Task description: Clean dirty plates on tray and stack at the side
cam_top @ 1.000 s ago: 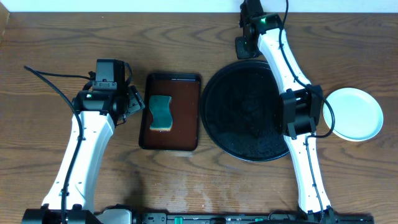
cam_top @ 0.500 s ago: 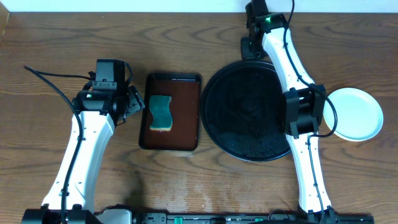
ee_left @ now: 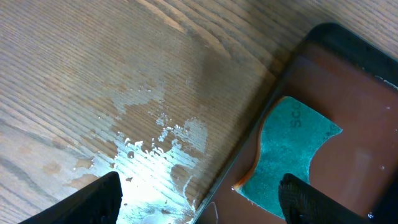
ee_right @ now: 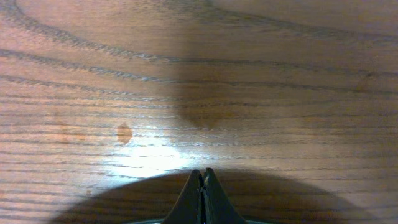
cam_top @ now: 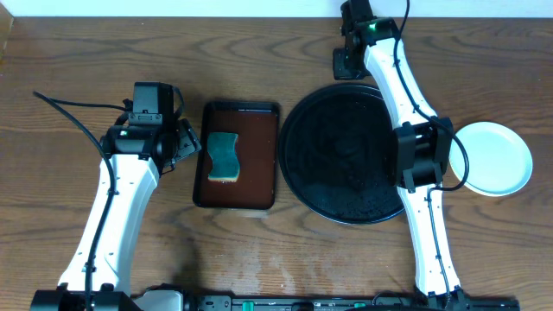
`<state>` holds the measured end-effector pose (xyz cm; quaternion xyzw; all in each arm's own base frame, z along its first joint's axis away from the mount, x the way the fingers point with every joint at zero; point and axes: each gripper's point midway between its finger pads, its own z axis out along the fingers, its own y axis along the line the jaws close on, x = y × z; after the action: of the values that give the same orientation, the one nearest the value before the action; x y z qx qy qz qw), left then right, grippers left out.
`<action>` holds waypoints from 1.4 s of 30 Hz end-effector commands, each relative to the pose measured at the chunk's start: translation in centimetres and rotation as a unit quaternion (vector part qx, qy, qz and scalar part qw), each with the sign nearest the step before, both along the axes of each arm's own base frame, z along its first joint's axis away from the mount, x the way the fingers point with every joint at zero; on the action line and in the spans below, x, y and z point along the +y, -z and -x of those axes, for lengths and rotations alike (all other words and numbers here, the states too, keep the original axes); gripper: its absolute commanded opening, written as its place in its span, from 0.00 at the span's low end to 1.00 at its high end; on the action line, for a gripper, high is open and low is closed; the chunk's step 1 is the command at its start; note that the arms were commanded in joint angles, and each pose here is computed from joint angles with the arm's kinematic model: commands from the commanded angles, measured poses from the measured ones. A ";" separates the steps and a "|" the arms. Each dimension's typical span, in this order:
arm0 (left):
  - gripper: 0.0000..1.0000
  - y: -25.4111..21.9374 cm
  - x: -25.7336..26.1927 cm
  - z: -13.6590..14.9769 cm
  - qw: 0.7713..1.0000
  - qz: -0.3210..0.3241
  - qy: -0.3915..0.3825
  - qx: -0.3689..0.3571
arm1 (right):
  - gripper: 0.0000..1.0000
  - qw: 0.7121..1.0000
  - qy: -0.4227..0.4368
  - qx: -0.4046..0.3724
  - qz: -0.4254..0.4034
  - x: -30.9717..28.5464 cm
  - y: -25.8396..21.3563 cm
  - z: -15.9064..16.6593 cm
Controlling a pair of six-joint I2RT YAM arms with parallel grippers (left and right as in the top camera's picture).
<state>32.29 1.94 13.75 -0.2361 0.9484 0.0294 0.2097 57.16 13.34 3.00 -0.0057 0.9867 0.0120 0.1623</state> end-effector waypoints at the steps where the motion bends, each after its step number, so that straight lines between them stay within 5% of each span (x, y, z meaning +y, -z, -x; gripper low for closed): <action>1: 0.82 -0.3 0.2 -0.3 1.000 -0.003 -0.002 -0.002 | 0.01 1.000 0.017 -0.017 0.005 -1.0 -2.2 -0.3; 9: 0.82 -0.3 0.2 -0.3 1.000 -0.003 -0.002 -0.002 | 0.01 0.999 0.007 0.054 0.001 -0.7 -1.2 3.1; 22: 0.82 -0.3 0.2 -0.3 1.000 -0.003 -0.002 -0.002 | 0.01 0.999 0.018 -0.029 -0.017 -1.1 -2.4 -1.1; 35: 0.82 -0.3 0.2 -0.3 1.000 -0.003 -0.002 -0.002 | 0.04 0.998 0.001 0.054 -0.031 0.1 -0.3 2.7; 42: 0.82 -0.3 0.2 -0.3 1.000 -0.003 -0.002 -0.002 | 0.03 0.999 0.001 0.008 -0.046 0.5 -0.9 0.5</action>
<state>32.29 1.94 13.75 -0.2361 0.9484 0.0294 0.2097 56.09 13.06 2.36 0.0022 0.9903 0.0393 0.1334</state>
